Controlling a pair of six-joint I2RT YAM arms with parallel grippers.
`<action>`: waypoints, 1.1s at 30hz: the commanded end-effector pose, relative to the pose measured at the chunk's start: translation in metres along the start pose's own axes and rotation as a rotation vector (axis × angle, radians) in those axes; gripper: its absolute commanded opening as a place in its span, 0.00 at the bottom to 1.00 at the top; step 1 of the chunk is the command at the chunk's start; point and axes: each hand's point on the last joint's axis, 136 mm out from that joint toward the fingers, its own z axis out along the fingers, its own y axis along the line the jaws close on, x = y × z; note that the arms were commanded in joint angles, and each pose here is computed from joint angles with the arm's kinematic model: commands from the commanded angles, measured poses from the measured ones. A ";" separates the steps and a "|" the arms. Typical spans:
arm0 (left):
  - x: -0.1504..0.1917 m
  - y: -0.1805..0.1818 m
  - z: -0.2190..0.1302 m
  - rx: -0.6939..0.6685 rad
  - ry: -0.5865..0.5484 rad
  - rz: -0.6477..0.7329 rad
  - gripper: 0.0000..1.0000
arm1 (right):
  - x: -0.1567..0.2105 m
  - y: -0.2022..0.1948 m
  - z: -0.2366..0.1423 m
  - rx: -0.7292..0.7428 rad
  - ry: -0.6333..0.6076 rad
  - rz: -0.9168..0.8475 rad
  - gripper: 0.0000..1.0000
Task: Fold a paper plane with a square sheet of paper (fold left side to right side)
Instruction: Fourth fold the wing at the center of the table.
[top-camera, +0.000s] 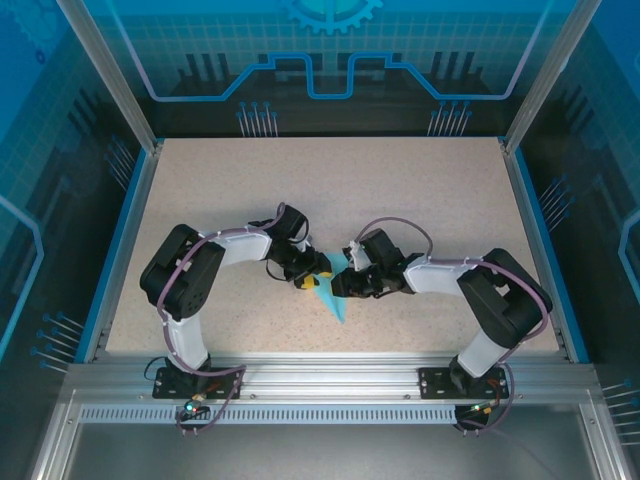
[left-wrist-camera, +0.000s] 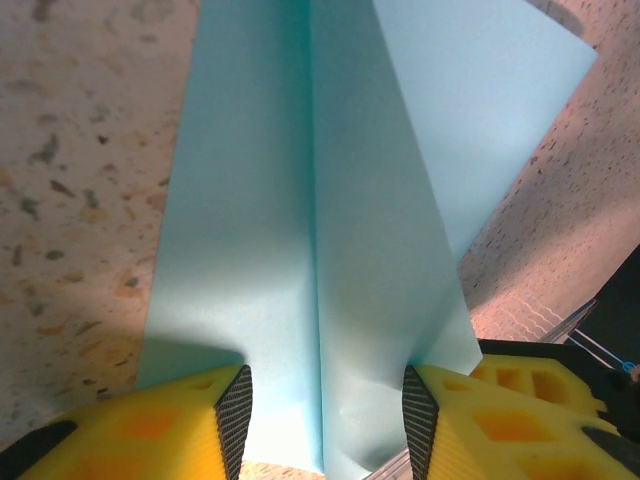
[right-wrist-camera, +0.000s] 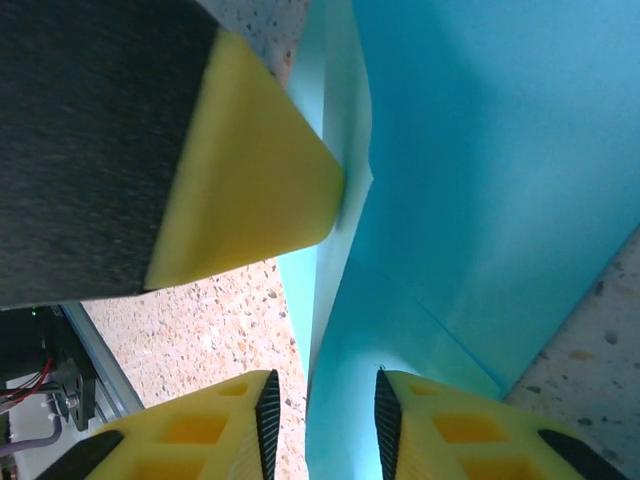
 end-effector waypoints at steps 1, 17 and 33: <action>0.002 0.018 0.006 -0.076 0.004 -0.028 0.48 | -0.011 0.011 0.000 -0.048 -0.017 -0.004 0.30; 0.003 0.020 0.004 -0.086 0.002 -0.023 0.49 | -0.002 -0.014 -0.003 0.089 0.014 -0.002 0.06; 0.003 0.018 0.003 -0.086 0.000 -0.019 0.50 | 0.001 -0.030 -0.005 0.164 0.026 0.012 0.07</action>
